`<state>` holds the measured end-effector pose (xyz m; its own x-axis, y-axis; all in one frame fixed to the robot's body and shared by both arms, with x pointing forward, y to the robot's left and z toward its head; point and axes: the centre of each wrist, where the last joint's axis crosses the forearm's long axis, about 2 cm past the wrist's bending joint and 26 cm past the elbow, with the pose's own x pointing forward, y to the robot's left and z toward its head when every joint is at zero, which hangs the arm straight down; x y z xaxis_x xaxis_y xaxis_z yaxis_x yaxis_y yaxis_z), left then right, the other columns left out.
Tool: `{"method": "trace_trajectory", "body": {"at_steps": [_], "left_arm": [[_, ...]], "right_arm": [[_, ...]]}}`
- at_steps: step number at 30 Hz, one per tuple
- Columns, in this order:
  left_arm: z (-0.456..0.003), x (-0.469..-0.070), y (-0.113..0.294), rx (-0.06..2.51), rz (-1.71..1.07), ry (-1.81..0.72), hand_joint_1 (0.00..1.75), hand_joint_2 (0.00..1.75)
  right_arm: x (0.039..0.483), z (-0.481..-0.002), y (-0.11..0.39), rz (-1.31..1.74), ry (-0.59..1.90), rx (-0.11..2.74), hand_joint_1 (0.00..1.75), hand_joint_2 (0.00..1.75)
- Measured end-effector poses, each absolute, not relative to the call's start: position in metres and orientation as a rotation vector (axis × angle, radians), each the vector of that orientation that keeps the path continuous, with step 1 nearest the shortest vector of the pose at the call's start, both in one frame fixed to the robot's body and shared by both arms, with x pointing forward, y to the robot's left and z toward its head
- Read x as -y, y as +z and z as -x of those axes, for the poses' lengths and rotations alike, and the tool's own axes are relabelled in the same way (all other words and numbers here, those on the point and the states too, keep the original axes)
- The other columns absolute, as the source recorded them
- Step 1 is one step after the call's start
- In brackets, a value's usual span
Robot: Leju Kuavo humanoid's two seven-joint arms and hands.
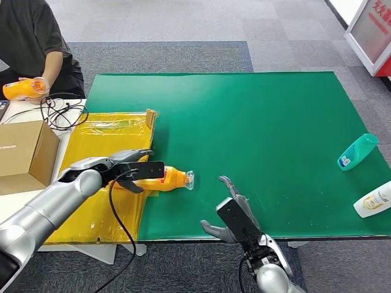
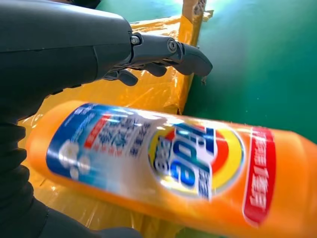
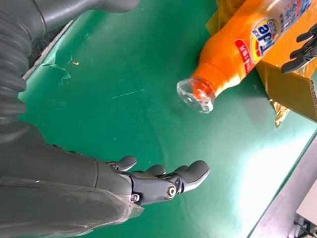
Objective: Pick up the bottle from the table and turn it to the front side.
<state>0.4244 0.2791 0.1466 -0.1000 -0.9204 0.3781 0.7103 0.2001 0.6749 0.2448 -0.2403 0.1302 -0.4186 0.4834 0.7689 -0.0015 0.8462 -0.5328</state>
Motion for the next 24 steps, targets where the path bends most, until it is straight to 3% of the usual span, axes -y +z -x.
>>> {"method": "trace_trajectory", "body": {"at_steps": [7,12,24], "left_arm": [[-0.426,-0.284,0.149,0.955,-0.281,-1.36,0.0,1.75],[-0.419,-0.292,0.156,1.115,-0.24,-1.244,0.0,1.75],[-0.288,-0.314,0.119,1.746,0.096,-0.788,0.0,1.75]], "right_arm": [[0.241,-0.244,0.129,0.365,0.554,1.945,0.0,1.75],[0.247,-0.234,0.123,0.398,0.524,1.939,0.0,1.75],[0.256,-0.195,0.123,0.369,0.369,2.044,0.0,1.75]]}}
